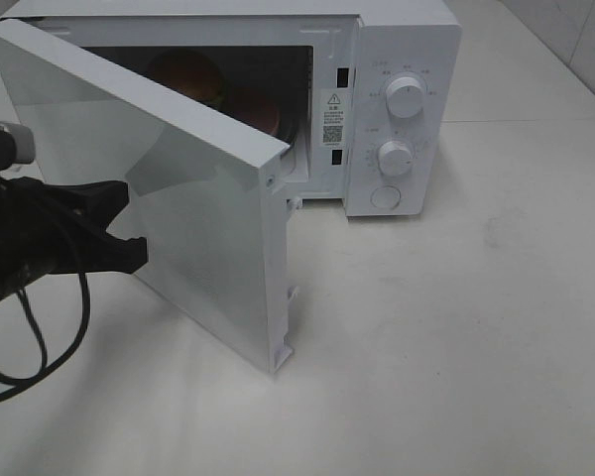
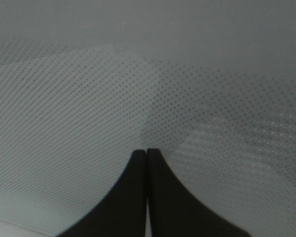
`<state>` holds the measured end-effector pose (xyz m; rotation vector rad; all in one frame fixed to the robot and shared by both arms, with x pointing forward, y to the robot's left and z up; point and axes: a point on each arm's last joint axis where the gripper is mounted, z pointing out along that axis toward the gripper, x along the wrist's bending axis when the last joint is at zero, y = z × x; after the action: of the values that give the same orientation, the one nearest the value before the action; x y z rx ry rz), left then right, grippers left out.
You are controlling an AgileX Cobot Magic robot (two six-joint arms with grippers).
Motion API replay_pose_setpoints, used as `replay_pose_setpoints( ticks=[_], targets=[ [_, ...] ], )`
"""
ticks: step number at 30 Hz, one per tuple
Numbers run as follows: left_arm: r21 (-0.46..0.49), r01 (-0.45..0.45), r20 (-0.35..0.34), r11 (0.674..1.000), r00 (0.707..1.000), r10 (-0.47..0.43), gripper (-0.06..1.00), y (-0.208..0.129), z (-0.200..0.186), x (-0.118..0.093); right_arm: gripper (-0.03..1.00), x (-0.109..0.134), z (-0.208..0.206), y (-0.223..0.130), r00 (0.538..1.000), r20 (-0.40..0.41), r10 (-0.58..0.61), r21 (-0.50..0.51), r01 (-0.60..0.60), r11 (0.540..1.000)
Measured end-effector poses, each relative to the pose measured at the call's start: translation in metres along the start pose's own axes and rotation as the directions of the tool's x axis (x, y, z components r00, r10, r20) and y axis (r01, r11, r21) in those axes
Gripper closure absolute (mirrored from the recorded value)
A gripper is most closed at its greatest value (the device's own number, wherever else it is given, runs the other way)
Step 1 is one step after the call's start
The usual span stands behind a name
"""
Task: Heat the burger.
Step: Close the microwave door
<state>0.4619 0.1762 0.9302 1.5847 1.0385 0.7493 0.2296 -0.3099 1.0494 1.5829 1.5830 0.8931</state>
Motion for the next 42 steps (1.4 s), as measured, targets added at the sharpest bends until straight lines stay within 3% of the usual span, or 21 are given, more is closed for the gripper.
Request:
replay_pose_setpoints(
  ticks=[19, 33, 42],
  targets=[
    [-0.048, -0.017, -0.110, 0.999, 0.994, 0.012, 0.94, 0.035, 0.059, -0.042, 0.20, 0.000, 0.000, 0.000, 1.000, 0.000, 0.000, 0.000, 0.000, 1.000],
    [-0.070, 0.029, -0.126, 0.997, 0.991, -0.038, 0.94, 0.051, 0.102, -0.054, 0.20, 0.000, 0.000, 0.000, 1.000, 0.000, 0.000, 0.000, 0.000, 1.000],
    [-0.030, 0.024, -0.127, 0.999, 0.992, -0.027, 0.94, 0.052, 0.125, -0.065, 0.20, 0.000, 0.000, 0.000, 1.000, 0.000, 0.000, 0.000, 0.000, 1.000]
  ],
)
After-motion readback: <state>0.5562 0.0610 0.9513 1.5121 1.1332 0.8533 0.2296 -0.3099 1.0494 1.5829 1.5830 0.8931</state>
